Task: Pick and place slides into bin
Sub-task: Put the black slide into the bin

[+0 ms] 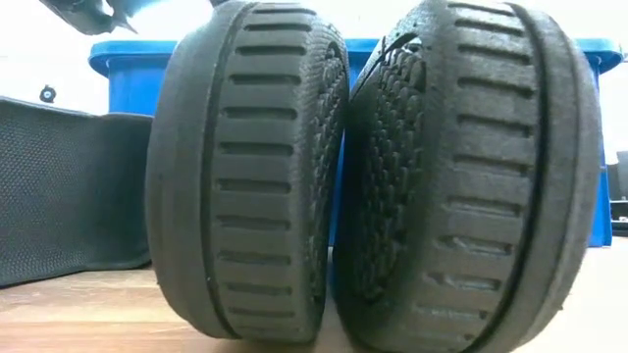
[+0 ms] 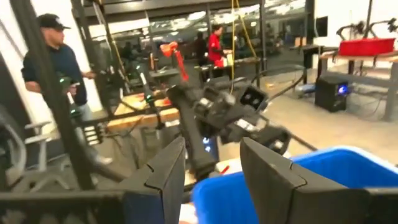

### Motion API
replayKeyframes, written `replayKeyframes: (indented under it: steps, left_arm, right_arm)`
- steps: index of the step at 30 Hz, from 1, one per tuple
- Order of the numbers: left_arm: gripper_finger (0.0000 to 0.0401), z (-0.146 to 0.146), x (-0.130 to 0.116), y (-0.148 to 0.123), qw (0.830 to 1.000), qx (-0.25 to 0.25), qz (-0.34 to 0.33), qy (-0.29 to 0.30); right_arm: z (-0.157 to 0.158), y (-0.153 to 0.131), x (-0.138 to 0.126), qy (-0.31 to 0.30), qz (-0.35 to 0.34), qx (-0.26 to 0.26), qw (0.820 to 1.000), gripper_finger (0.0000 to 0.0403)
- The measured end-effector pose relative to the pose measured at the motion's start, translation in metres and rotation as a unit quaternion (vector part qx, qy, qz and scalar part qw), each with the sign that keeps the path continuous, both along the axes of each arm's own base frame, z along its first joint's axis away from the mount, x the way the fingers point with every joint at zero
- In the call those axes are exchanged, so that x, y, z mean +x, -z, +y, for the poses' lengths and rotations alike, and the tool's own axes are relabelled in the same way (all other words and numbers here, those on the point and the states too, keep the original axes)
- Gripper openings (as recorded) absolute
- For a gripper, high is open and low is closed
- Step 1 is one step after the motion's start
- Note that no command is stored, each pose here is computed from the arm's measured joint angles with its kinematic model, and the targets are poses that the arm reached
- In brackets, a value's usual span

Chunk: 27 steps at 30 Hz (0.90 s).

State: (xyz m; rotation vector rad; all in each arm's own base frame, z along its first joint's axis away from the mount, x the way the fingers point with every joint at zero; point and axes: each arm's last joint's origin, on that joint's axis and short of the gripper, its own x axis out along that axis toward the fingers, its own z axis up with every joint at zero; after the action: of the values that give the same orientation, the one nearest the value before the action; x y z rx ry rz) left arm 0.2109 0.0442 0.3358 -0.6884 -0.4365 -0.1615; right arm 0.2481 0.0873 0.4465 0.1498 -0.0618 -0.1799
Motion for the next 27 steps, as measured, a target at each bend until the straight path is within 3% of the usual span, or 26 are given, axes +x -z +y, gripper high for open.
replayKeyframes:
  steps: [6,16,23,27]
  left_arm:
    - [0.027,0.0,0.002,0.003,1.0,-0.002,0.015,0.003]
    - [0.027,-0.002,0.001,0.003,0.999,0.011,0.017,0.031]
    - [0.027,-0.001,0.002,0.003,0.999,0.011,0.019,0.03]
    - [0.027,-0.001,0.003,0.006,0.999,0.007,0.036,0.032]
  right_arm:
    - [0.035,0.006,-0.006,0.0,0.013,0.024,1.0,0.0143]
    - [0.086,0.054,0.013,-0.032,0.112,-0.02,0.993,0.0139]
    - [0.111,0.083,0.025,-0.044,0.145,0.025,0.988,0.0136]
    - [0.123,0.097,0.027,-0.045,0.162,0.051,0.984,0.0154]
